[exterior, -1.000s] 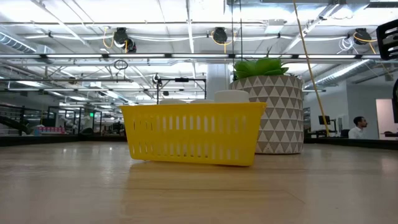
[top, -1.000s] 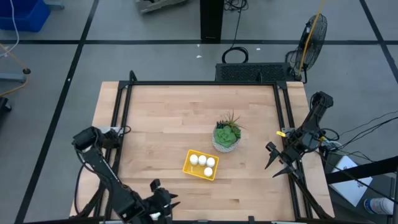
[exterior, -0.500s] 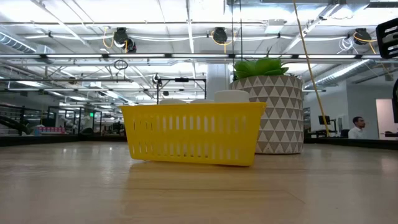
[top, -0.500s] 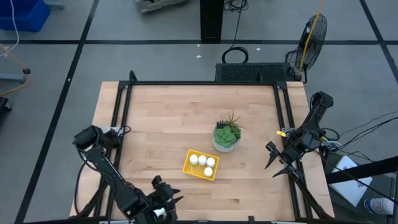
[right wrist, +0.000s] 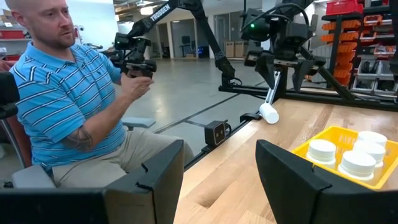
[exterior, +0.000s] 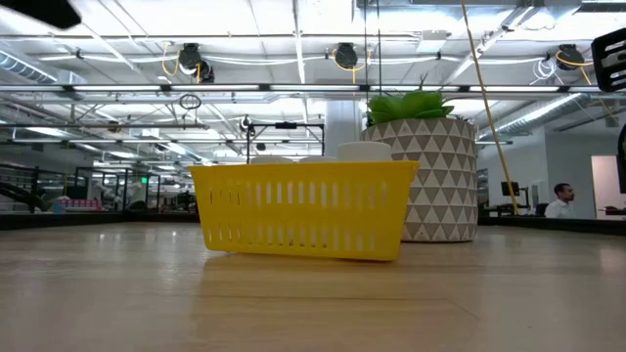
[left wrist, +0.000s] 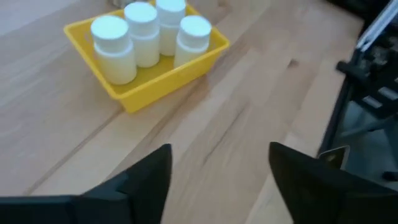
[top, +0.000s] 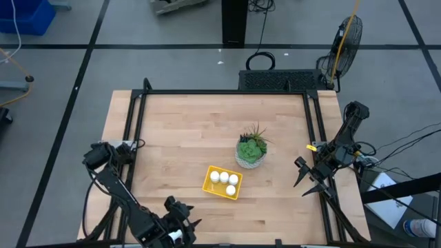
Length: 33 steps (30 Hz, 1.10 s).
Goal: Pick and place pill bottles into a basket
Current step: Put the white pill bottle into the yellow bin
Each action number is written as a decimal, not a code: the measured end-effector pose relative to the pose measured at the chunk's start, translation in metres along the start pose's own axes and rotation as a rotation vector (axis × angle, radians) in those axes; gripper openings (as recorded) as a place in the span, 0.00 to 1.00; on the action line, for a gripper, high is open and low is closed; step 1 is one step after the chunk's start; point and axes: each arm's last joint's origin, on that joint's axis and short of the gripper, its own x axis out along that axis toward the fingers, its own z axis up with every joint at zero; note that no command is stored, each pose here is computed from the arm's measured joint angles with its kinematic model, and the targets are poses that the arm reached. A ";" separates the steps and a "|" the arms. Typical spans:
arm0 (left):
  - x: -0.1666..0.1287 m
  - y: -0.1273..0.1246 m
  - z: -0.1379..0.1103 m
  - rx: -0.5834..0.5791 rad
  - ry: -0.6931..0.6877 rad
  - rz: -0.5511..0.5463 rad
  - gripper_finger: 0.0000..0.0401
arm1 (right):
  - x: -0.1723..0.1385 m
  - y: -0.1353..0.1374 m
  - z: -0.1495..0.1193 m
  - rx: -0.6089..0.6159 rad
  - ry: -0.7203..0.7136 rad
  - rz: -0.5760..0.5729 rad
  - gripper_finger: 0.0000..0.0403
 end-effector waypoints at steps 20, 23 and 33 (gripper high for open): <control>-0.021 0.011 -0.039 0.326 -0.007 0.055 0.87 | 0.000 0.000 0.000 0.000 0.000 0.000 0.48; -0.025 0.010 -0.048 0.348 0.001 0.033 0.87 | 0.000 0.000 0.000 0.000 0.000 0.000 0.48; -0.036 0.008 -0.060 0.278 0.044 -0.013 0.87 | 0.000 0.000 0.000 0.000 0.001 0.000 0.48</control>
